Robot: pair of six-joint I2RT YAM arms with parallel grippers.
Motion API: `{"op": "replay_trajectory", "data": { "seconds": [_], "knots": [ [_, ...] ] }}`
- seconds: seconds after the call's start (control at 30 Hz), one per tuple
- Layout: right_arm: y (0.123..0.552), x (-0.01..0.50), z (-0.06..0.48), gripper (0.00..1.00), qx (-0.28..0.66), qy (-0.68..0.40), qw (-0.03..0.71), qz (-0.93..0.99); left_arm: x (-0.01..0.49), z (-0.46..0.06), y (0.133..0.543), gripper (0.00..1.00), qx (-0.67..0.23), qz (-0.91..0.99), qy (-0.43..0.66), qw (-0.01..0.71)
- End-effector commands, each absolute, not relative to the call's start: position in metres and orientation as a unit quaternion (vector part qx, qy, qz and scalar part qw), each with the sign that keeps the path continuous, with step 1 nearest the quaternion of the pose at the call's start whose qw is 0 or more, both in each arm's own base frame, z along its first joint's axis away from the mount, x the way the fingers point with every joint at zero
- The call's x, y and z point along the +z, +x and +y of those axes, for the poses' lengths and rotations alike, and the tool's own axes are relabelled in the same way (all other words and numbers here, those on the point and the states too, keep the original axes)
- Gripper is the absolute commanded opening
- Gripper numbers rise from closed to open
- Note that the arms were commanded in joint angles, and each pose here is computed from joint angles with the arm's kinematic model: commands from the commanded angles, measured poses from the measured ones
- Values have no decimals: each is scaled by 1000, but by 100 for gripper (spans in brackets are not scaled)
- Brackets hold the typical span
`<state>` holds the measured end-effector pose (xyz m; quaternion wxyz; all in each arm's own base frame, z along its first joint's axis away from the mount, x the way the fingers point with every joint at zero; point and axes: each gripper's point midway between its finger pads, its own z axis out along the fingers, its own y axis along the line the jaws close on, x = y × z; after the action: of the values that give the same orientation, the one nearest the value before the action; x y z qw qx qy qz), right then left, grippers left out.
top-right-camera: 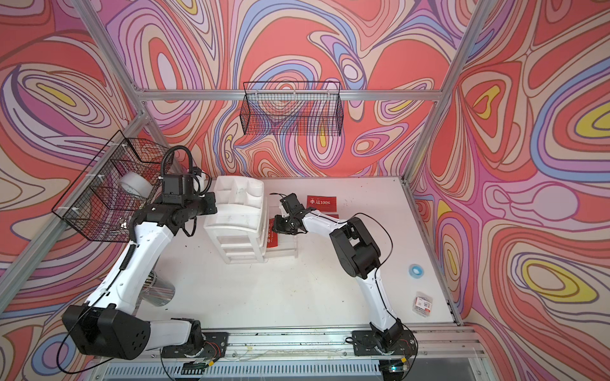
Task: Take the postcards out of the drawer
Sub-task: Pick up the postcard from the drawer.
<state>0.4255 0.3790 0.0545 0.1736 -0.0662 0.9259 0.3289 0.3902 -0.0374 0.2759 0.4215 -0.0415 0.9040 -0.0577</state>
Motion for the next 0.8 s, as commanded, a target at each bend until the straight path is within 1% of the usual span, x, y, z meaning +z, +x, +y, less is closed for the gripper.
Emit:
{"op": "replay_trajectory", "data": {
  "seconds": [0.0, 0.3, 0.53, 0.77],
  "knots": [
    [421, 85, 390, 26, 360, -77, 192, 910, 260, -40, 376, 0, -61, 923, -31, 379],
    [417, 99, 389, 25, 375, -76, 203, 901, 262, -44, 376, 0, -72, 922, -26, 379],
    [415, 96, 391, 23, 381, -76, 196, 900, 260, -45, 376, 0, -73, 923, -25, 377],
    [414, 91, 394, 18, 388, -76, 186, 899, 261, -47, 376, 0, -80, 922, -23, 378]
  ]
}}
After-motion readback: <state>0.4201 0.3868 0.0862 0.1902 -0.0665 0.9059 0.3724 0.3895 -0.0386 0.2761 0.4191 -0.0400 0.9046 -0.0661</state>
